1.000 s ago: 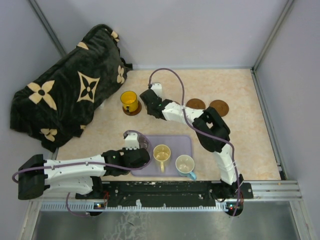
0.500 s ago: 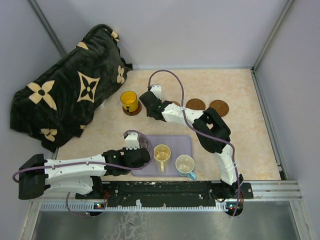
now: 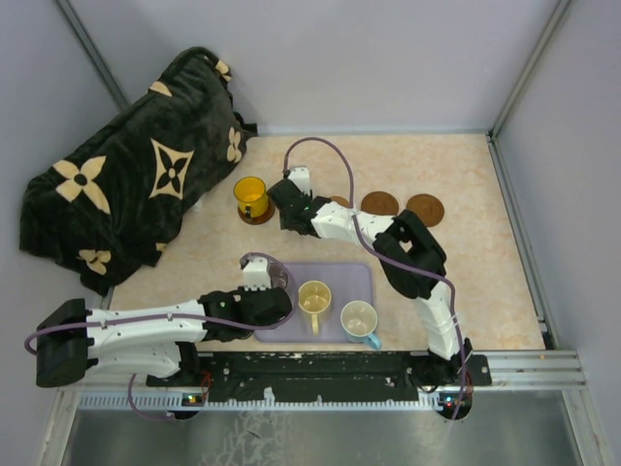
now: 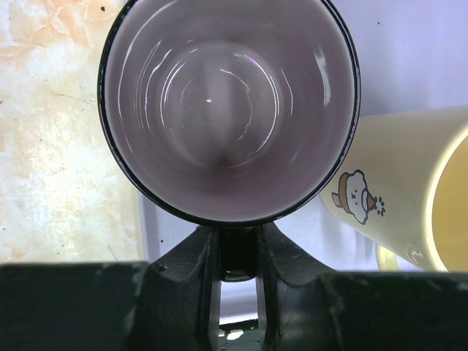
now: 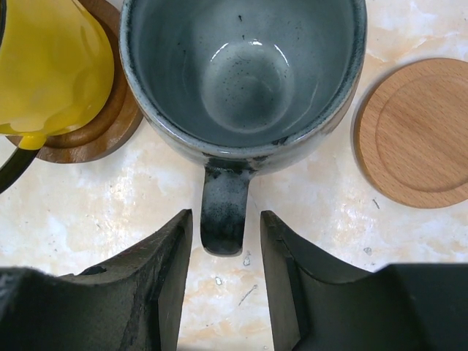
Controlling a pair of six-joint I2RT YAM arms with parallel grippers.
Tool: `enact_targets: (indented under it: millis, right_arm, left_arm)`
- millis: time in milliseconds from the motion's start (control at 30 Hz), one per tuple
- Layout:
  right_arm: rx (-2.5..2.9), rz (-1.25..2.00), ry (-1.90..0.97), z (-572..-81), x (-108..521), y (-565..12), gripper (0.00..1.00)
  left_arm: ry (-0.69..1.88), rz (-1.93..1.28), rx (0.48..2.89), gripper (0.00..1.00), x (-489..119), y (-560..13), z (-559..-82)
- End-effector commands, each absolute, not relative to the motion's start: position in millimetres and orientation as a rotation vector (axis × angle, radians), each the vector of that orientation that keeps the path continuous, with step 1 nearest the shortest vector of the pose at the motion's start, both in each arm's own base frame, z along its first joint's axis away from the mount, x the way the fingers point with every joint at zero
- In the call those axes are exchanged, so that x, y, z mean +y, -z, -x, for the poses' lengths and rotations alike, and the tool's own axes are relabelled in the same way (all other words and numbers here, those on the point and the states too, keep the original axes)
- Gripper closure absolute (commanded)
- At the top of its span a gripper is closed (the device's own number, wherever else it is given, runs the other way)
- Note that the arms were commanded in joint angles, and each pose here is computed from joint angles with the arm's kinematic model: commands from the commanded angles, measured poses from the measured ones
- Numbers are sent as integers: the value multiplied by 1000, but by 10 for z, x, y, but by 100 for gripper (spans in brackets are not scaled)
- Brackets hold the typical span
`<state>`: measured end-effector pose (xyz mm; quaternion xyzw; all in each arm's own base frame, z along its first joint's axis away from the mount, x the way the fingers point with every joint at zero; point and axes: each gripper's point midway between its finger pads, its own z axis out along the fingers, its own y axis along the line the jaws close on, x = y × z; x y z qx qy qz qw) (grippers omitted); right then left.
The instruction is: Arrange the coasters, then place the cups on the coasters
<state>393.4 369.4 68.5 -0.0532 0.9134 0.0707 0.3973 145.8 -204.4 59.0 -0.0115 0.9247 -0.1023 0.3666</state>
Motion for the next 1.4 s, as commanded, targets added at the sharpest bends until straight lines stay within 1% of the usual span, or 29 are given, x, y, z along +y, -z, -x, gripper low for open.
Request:
enact_targets:
  millis: [0,267,300,367,400,500,567,767,933,1067,1133,1367]
  right_arm:
    - [2231,105,-230,-4008,3836,-1074,58]
    - [2240,103,-216,-3954,3797,-1094,56]
    - [2240,105,-214,-3933,3789,-1124,53]
    - [2232,105,-202,-3898,3761,-1197,40]
    - [2224,100,-192,-3883,3734,-1254,36]
    - [2190,97,-184,-3834,3651,-1475,26]
    - [2167,97,-199,-3791,3592,-1644,23]
    - [2124,120,-223,-3583,3329,-2127,22]
    - [2099,158,-211,-3226,2844,-2440,20]
    - [2150,246,-170,-2871,2453,-2329,20]
    - [2196,289,-168,-2666,2284,-2222,21]
    - [2314,405,-322,-1977,1950,-2023,28]
  left_arm:
    - [206,32,2420,91,-1933,-480,-1383]
    - [206,30,2420,91,-1940,-492,-1383]
    - [208,32,2419,91,-1942,-497,-1384]
    - [207,30,2416,91,-1943,-508,-1390]
    - [206,31,2415,91,-1941,-514,-1392]
    - [212,37,2406,88,-1940,-545,-1401]
    - [215,40,2401,86,-1939,-565,-1407]
    - [235,38,2380,82,-1976,-685,-1441]
    - [260,43,2355,80,-2011,-807,-1469]
    - [279,50,2346,78,-2017,-847,-1470]
    - [280,45,2349,78,-2022,-839,-1465]
    - [268,32,2377,78,-2083,-708,-1447]
